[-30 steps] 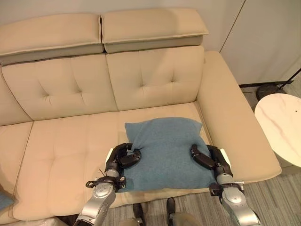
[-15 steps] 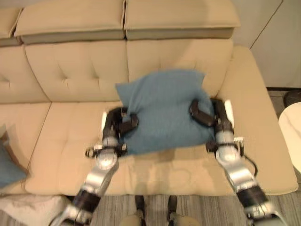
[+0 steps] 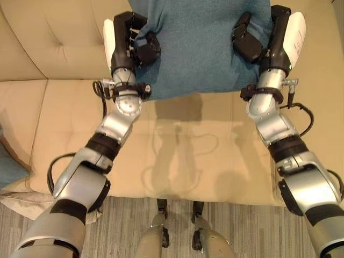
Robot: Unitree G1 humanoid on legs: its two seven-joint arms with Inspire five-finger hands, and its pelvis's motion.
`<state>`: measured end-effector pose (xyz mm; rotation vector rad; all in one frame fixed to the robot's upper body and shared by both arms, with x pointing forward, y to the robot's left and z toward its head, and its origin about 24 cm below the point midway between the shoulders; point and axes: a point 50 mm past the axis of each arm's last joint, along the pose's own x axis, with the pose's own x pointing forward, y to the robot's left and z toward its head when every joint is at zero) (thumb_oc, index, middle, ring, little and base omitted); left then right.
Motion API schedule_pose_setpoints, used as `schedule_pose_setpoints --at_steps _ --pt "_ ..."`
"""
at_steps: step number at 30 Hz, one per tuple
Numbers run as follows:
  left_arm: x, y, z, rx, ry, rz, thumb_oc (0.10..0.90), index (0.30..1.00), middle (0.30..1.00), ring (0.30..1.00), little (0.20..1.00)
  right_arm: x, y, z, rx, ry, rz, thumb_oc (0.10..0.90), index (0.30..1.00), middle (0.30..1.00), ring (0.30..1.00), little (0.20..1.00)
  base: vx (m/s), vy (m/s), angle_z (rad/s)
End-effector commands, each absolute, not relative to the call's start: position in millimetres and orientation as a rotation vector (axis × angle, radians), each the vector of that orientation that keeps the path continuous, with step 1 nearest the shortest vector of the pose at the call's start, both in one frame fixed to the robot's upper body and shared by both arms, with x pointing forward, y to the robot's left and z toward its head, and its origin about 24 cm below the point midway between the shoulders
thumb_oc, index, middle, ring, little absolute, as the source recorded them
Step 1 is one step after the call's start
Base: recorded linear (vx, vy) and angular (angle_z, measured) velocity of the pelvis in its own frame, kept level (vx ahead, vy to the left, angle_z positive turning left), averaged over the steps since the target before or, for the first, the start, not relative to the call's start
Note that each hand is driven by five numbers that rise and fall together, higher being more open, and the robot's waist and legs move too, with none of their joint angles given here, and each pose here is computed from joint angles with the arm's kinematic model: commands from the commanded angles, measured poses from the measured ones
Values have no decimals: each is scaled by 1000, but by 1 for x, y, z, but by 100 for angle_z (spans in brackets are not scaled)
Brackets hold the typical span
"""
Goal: Pick up all the scattered cushions and arrange them neatly on the sofa.
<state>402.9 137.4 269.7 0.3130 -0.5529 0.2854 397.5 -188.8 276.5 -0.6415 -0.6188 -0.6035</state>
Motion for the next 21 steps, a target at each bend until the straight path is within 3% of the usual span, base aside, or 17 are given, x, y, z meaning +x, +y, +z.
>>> schedule_pose_setpoints --at_steps 1,8,21 --pt "384 107 362 269 -857 185 800 900 900 900 900 381 -159 366 -508 -892 -599 800 900 900 900 900 -7 14 -12" --pt "393 117 330 280 -755 161 800 900 900 900 900 385 -160 352 -660 -848 -530 800 900 900 900 900 -7 -2 14" --pt "399 158 231 281 -481 228 800 900 900 900 900 393 -181 273 -652 -632 -434 800 900 900 900 900 -32 -6 -1"
